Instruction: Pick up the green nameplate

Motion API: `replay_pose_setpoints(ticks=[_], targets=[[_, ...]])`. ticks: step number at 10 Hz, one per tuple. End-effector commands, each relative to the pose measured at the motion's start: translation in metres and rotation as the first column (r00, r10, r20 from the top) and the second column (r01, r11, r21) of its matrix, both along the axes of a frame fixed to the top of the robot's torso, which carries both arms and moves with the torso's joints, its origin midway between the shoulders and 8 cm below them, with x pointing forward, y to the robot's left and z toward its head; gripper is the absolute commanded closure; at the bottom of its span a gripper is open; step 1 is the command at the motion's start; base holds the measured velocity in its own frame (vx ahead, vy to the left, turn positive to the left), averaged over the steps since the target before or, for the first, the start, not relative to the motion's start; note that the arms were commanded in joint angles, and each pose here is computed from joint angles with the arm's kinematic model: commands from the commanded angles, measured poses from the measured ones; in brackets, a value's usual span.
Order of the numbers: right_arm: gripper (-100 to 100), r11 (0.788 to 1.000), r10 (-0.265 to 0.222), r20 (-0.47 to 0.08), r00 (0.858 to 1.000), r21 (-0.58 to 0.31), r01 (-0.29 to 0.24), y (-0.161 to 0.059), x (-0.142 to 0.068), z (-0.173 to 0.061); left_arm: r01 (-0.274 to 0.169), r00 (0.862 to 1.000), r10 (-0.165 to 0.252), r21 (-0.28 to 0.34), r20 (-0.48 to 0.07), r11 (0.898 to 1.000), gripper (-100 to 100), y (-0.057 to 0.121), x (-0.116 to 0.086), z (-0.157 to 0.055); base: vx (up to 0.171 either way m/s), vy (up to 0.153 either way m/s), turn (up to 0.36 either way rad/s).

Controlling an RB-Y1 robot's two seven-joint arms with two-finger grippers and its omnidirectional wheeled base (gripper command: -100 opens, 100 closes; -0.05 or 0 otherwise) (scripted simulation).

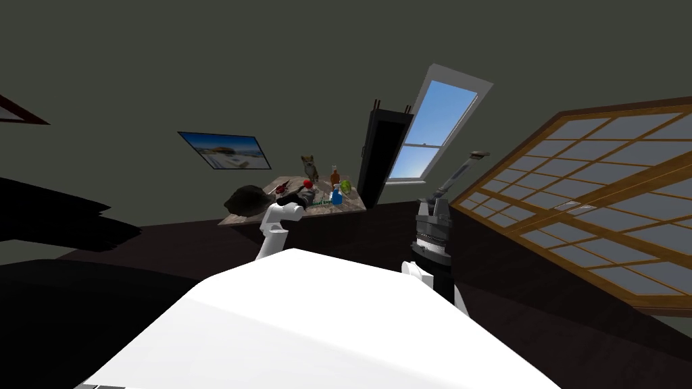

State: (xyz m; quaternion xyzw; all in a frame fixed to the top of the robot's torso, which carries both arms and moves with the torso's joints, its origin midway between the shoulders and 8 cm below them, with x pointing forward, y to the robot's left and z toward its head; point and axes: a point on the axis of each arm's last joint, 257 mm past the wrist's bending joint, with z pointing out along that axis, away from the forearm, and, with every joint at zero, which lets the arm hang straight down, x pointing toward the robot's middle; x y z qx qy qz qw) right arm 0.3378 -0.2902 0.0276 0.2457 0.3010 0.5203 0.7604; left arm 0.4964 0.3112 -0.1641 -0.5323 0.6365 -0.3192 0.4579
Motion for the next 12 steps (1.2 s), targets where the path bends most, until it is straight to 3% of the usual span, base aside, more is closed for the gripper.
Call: replay_pose_setpoints(ticks=[1, 8, 12], targets=[[0, 1.000, 0.000, 0.000, 1.000, 0.000, 0.000, 0.000, 0.000, 0.000, -0.014, 0.999, 0.014, 0.004, -0.038, 1.000, -100, 0.005, 0.000, -0.005, 0.037, -0.002, -0.049], [0, 1.000, 0.000, 0.000, 1.000, 0.000, 0.000, 0.000, 0.000, 0.000, -0.047, 0.981, 0.046, 0.003, -0.188, 0.999, -100, 0.014, -0.014, -0.034, 0.038, 0.002, -0.032], [0, 1.000, 0.000, 0.000, 1.000, 0.000, 0.000, 0.000, 0.000, 0.000, -0.077, 0.959, 0.076, 0.005, -0.272, 0.997, -100, 0.022, -0.022, -0.046, 0.033, 0.006, -0.041]])
